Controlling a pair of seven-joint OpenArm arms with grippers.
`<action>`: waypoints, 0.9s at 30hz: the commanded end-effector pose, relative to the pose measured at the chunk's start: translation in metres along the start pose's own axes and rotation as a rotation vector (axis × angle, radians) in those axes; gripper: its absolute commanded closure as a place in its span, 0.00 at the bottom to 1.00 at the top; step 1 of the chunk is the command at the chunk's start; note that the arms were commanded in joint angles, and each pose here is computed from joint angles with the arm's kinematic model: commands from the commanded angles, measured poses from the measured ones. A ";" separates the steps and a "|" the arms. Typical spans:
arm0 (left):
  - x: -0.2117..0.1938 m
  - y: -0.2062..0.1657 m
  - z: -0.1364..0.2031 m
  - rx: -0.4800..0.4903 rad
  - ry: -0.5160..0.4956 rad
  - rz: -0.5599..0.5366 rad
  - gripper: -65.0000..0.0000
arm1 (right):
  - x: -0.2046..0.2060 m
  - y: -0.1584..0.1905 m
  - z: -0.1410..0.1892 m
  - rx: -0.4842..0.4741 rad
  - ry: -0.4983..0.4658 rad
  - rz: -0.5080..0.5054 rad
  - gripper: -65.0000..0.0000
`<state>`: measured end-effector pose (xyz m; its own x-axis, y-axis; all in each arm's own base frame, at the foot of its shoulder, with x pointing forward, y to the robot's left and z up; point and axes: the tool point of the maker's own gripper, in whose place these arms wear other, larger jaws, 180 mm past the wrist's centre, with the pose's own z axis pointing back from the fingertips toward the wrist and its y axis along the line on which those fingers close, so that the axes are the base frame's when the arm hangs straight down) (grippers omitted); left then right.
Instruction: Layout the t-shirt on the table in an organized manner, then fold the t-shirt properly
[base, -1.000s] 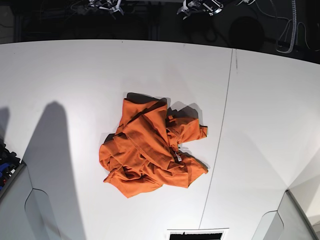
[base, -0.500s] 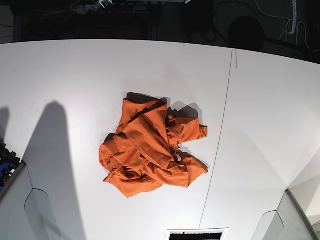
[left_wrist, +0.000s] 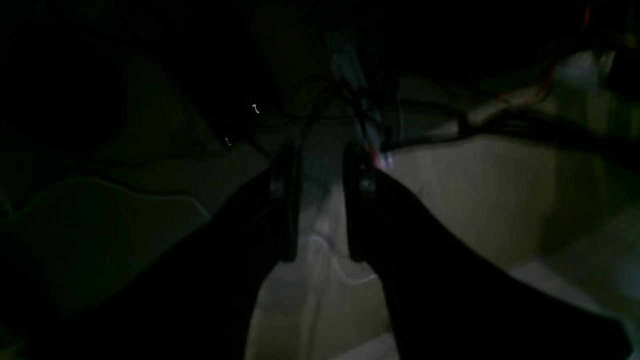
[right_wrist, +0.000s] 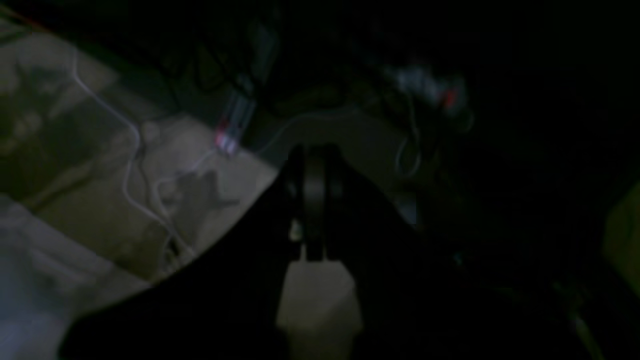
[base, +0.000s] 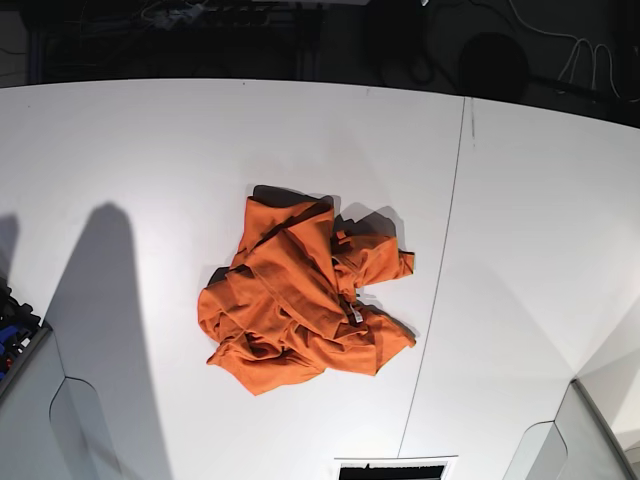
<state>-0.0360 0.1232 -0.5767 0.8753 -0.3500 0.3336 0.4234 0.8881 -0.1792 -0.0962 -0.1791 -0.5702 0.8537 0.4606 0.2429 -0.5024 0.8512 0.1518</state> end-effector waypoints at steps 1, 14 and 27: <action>0.005 -0.004 0.009 -0.014 -0.033 0.001 0.77 | -0.004 0.003 0.013 0.016 -0.012 0.010 1.00; 0.110 0.017 0.137 0.083 -0.378 -0.081 0.55 | 0.127 0.029 0.115 0.097 -0.383 0.301 1.00; 0.225 0.051 0.226 0.163 -0.659 -0.250 0.46 | 0.296 -0.001 0.162 -0.028 -0.788 0.263 1.00</action>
<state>0.1272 0.1585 -0.3100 0.4361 -0.3537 0.8275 0.5078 0.8559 0.0982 0.1330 -0.0868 -0.3519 0.3816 0.3615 0.8507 -0.6586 0.7521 -0.0241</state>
